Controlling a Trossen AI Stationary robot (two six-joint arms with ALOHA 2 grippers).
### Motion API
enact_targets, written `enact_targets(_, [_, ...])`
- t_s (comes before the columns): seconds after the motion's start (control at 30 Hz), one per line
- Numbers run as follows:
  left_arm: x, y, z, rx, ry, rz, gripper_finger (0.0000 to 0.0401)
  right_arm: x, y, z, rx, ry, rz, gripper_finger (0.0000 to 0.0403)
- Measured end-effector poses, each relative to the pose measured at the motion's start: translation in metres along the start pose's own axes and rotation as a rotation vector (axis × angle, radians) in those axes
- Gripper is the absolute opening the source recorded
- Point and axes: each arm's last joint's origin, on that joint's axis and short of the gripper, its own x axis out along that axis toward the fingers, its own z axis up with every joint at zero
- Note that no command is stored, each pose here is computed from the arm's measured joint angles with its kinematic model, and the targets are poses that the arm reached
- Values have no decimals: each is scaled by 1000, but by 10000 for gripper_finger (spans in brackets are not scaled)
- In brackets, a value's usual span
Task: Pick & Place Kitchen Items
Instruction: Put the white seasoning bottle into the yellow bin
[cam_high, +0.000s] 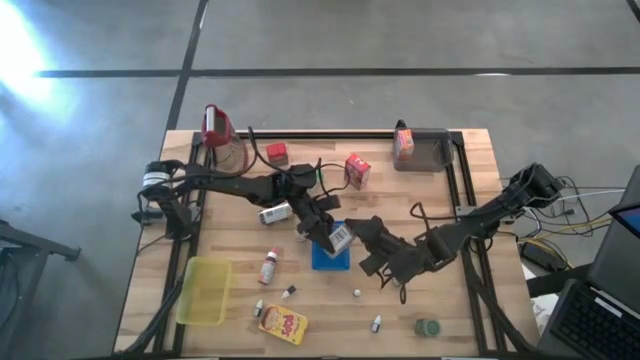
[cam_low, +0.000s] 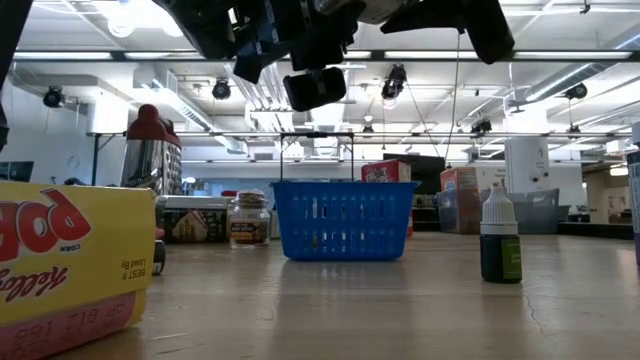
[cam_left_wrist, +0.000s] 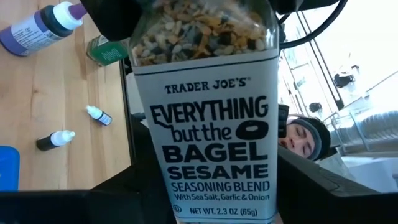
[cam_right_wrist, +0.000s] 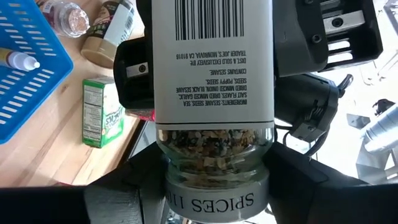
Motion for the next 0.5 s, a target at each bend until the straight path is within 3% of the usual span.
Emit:
enact_targets(0.23, [1,0,-2,21,32,-16,222,0,0,-2,20,58,-17,236])
enact_targets(0.5, [3,-1,-3,136,49,-33,222,-2,6,-9,230,100,8,275])
